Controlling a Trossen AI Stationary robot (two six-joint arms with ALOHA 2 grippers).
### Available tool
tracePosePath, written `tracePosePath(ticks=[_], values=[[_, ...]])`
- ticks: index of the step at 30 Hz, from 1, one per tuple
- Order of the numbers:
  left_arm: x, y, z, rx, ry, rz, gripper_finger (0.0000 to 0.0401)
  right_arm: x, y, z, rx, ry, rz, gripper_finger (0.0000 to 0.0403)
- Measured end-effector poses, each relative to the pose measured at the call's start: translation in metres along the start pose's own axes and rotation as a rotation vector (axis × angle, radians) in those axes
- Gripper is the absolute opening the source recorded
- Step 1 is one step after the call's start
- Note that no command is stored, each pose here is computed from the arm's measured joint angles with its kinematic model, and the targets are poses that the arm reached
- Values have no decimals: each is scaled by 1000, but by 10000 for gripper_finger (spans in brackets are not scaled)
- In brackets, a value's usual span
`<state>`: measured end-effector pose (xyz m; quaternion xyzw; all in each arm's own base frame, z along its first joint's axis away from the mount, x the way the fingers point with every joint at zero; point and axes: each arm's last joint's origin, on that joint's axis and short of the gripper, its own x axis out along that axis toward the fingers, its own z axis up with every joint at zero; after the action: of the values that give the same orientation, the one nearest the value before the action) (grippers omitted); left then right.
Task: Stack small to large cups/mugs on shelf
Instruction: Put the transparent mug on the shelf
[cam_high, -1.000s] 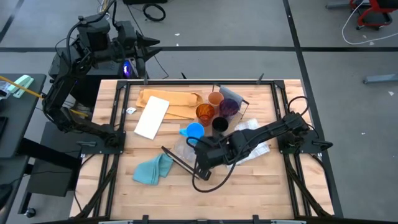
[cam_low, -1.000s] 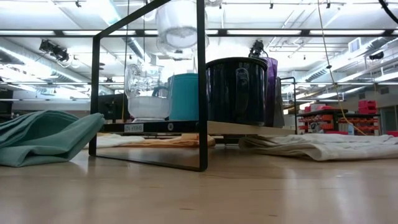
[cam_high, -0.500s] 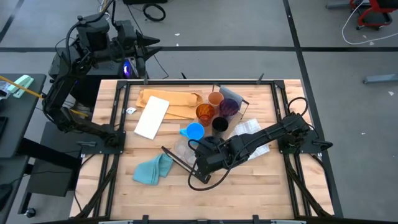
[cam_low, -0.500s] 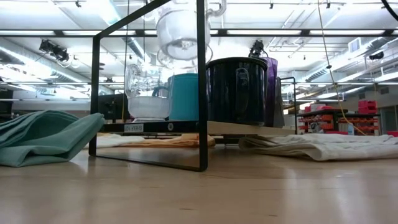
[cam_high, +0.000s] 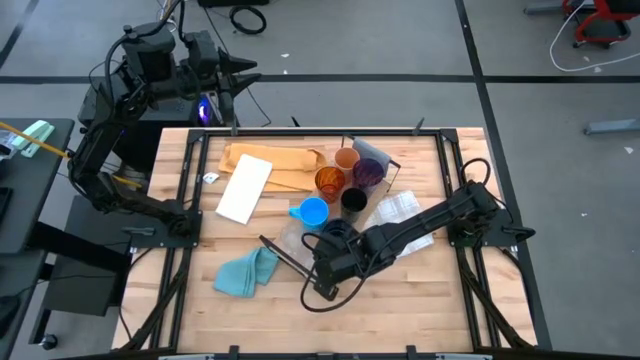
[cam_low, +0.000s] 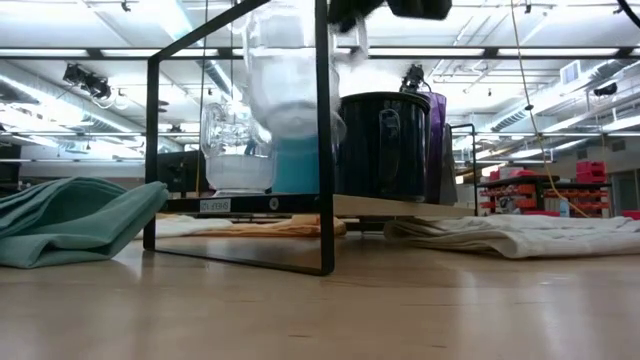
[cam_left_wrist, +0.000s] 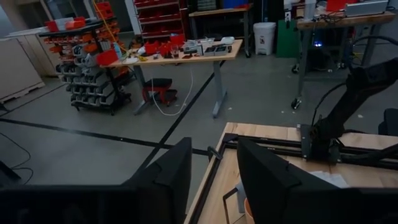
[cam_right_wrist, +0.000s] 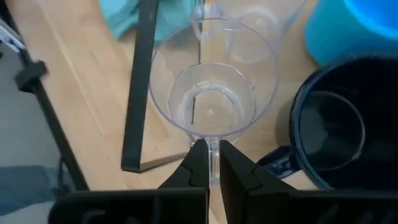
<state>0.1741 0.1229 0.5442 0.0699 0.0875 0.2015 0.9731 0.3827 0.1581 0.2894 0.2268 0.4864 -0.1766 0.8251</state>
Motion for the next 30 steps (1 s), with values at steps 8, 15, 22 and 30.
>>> tracePosePath(ticks=[8, 15, 22, 30], values=[[0, 0, 0, 0, -1, 0, 138, 11, -5, -7, 6, -27, -60, 16], [0, 0, 0, 0, -1, 0, 135, 22, -8, -14, -16, -30, -90, 16], [0, 0, 0, 0, -2, 0, 141, 27, -8, -20, -36, -92, -139, 16], [0, 0, 1, 2, -11, 2, 133, 28, -7, -18, -43, -105, -125, 22]])
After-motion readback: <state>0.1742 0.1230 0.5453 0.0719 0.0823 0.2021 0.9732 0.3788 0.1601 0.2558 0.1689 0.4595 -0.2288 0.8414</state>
